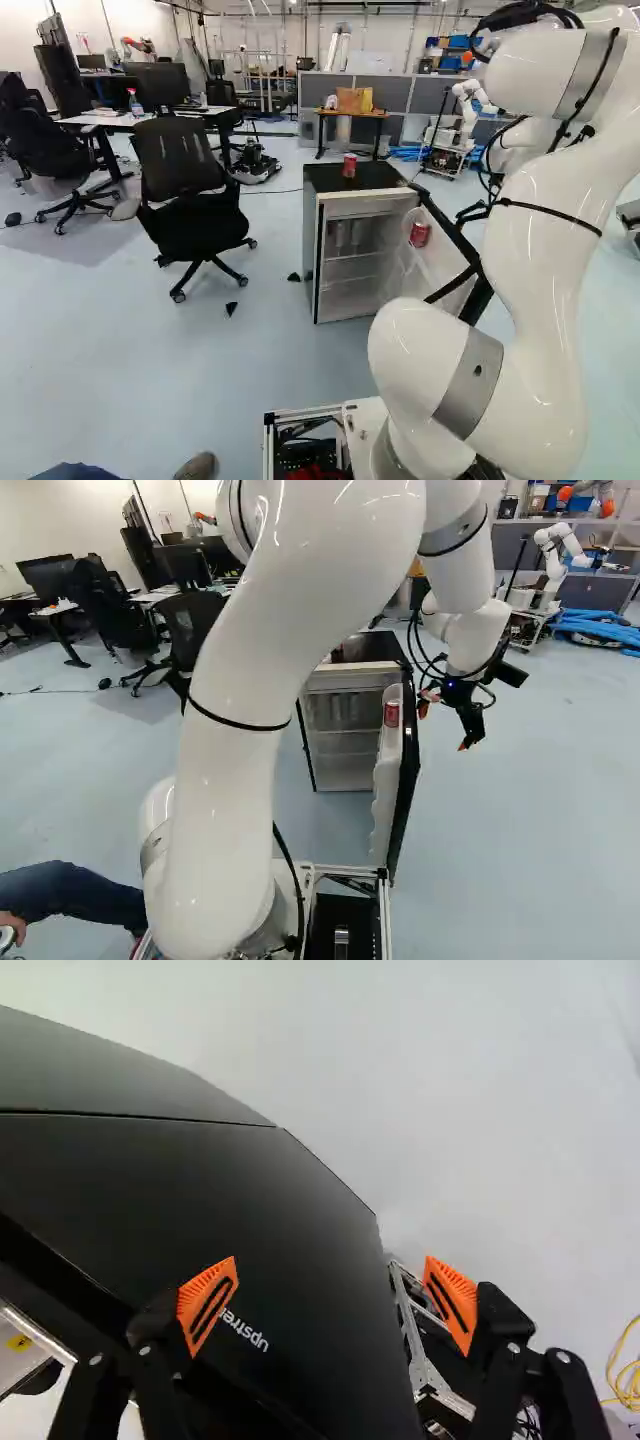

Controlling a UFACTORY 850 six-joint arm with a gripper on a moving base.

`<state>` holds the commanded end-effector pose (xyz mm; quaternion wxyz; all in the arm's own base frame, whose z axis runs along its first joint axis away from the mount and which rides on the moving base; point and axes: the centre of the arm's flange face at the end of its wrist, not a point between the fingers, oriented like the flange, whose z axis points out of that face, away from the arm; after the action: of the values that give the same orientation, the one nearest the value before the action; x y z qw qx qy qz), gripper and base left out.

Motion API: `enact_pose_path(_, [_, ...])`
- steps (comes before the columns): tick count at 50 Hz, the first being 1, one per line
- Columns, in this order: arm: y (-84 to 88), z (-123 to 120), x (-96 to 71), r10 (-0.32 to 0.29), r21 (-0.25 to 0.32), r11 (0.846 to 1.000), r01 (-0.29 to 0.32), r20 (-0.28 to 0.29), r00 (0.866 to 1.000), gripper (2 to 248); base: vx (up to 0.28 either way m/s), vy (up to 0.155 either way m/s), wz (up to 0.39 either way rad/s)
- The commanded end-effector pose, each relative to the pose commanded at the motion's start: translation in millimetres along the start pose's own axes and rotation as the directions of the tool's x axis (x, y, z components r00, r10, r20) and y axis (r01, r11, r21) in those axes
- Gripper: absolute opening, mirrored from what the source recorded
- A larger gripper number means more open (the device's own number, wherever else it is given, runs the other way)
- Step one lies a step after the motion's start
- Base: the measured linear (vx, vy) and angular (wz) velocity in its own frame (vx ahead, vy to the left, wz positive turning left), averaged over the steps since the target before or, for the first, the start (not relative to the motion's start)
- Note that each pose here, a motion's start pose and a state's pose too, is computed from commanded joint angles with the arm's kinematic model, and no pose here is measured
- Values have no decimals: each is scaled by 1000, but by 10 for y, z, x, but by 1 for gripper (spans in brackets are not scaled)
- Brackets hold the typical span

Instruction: Grab a drink from the fridge

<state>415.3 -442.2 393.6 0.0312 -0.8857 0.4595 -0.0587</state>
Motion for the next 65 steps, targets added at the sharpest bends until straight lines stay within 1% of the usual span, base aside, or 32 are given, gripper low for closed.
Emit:
enact_pose_path(42, [-268,-3,-557,-55,-2,998,55,55,997,247,0,0,0])
enact_pose_path(65, [-450,-1,-922,-108,-7,994,109,83,991,247,0,0,0])
